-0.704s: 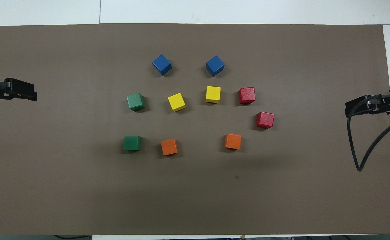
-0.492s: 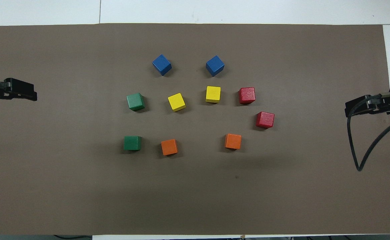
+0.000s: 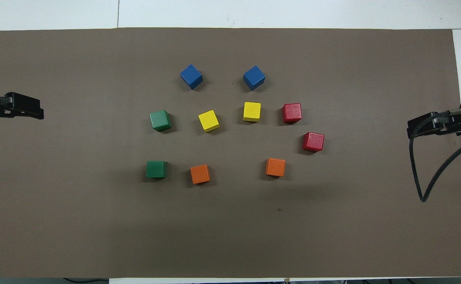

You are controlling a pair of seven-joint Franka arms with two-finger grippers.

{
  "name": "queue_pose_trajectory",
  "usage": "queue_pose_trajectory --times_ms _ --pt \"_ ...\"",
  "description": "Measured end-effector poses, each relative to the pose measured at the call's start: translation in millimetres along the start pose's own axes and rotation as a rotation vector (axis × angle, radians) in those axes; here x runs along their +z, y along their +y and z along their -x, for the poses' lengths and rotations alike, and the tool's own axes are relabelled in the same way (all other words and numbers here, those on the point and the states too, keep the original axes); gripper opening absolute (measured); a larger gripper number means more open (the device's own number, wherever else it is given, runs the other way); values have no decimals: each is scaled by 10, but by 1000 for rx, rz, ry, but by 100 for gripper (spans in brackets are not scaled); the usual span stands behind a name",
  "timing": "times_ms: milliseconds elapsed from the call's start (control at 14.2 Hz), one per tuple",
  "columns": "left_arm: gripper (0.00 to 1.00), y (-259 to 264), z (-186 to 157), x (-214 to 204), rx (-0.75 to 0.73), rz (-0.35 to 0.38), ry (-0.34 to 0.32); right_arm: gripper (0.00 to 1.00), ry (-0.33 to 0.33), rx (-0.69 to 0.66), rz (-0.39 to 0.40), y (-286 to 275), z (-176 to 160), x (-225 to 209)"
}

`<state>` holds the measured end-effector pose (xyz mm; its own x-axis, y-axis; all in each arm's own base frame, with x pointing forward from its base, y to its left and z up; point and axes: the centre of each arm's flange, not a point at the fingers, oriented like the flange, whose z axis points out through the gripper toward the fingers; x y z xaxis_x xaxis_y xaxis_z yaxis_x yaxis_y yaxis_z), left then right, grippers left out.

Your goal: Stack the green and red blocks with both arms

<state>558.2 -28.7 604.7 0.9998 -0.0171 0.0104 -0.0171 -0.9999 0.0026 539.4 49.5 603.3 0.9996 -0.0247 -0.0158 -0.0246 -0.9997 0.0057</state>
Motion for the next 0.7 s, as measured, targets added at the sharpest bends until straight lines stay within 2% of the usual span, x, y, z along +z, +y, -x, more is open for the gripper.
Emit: queue_pose_trajectory --times_ms 211,492,704 --pt "100 152 150 324 32 5 -21 100 61 -10 -14 -461 -23 514" --pt "100 650 528 828 86 7 -34 100 56 3 -18 -674 11 1350" --pt "100 1078 742 1158 97 0 -52 100 53 36 -21 -672 -25 1660"
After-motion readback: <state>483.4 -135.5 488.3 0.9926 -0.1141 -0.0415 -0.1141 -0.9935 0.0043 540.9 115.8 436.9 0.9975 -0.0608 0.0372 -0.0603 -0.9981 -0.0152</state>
